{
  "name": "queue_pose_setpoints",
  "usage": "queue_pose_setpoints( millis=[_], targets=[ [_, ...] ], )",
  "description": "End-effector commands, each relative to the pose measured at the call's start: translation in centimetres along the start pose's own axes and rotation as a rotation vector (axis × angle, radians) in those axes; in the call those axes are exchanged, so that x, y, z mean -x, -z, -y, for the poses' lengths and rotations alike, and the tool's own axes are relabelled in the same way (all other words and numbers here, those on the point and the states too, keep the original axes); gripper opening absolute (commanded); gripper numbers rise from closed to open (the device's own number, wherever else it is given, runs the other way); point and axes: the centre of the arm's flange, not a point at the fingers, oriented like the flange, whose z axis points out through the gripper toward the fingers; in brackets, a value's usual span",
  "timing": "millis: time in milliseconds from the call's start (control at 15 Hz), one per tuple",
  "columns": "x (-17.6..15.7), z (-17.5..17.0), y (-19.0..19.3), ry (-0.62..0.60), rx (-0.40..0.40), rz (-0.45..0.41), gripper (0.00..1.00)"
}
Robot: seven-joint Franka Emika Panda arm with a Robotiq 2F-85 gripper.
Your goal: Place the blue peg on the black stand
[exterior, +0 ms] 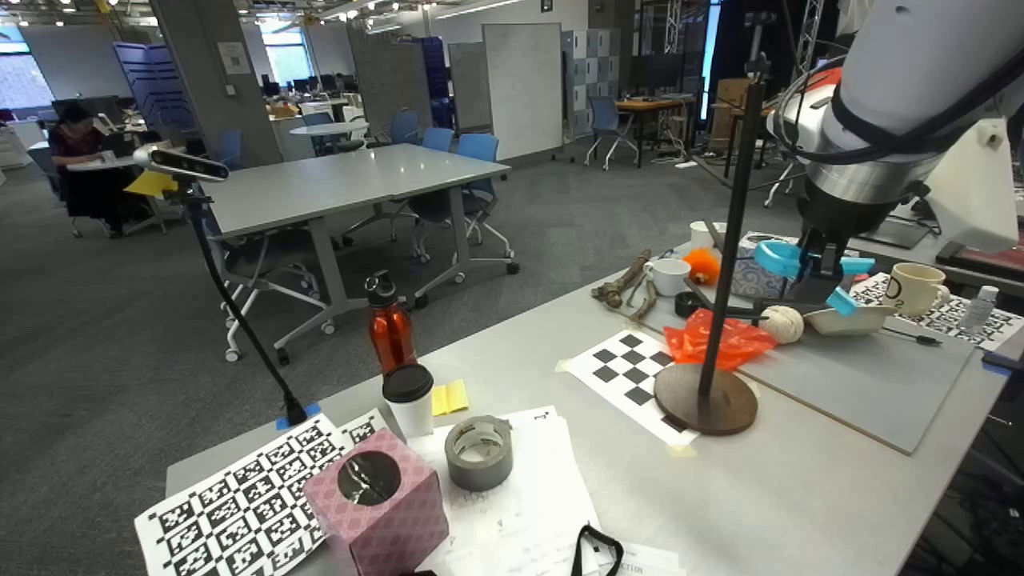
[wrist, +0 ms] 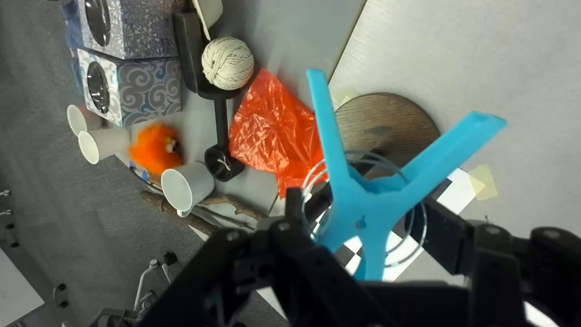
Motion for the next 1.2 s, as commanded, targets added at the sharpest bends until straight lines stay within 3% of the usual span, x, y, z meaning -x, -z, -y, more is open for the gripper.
queue_pose_setpoints(
  millis=[0, 267, 333, 1133],
  targets=[
    [0.0, 0.0, 0.0, 0.000, 0.000, 0.000, 0.60],
    [-0.1, -0.1, 0.0, -0.001, 0.001, -0.002, 0.60],
    [-0.1, -0.2, 0.0, -0.001, 0.011, -0.003, 0.35],
    [-0.3, -1.2, -0.7, 0.002, 0.025, -0.018, 0.35]
  ],
)
